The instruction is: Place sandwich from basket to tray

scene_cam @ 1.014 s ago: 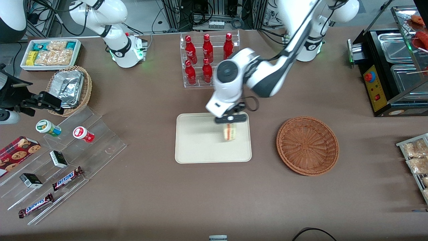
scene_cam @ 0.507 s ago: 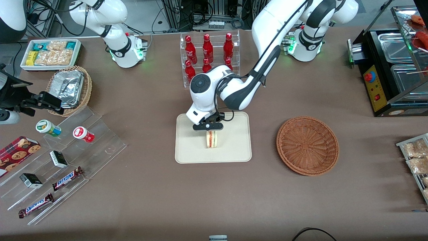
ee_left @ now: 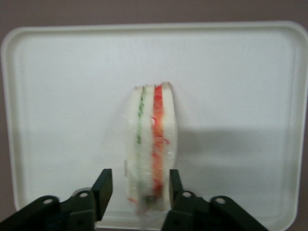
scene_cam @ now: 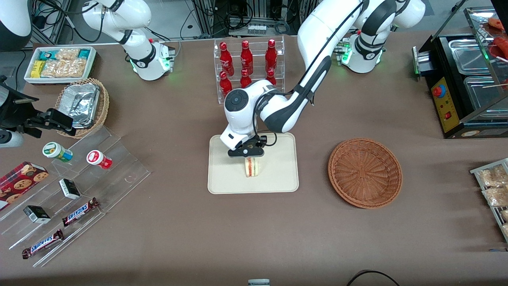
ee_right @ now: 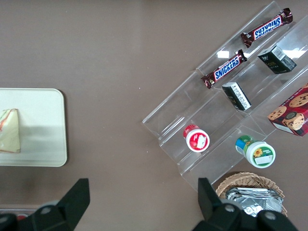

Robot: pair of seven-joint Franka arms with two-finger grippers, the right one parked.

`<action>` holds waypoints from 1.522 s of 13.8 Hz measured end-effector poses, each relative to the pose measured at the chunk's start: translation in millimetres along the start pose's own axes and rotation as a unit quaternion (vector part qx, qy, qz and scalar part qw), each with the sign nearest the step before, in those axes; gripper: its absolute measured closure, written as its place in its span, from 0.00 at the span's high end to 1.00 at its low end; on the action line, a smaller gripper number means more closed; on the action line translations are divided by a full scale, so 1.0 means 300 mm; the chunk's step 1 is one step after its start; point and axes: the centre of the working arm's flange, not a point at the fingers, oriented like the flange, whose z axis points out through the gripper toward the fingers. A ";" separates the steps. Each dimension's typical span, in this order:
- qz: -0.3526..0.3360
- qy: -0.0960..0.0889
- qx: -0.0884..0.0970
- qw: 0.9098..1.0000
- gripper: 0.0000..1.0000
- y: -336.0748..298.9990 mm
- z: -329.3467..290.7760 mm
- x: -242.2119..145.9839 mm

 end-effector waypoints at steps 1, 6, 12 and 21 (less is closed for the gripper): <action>-0.016 -0.002 0.001 1.000 0.72 -0.043 -0.104 0.038; -0.117 -0.008 0.003 0.993 1.00 -0.501 -0.721 0.209; -0.119 -0.043 0.025 0.992 1.00 -1.156 -1.057 0.249; -0.027 -0.080 -0.024 0.996 1.00 -1.880 -1.049 0.214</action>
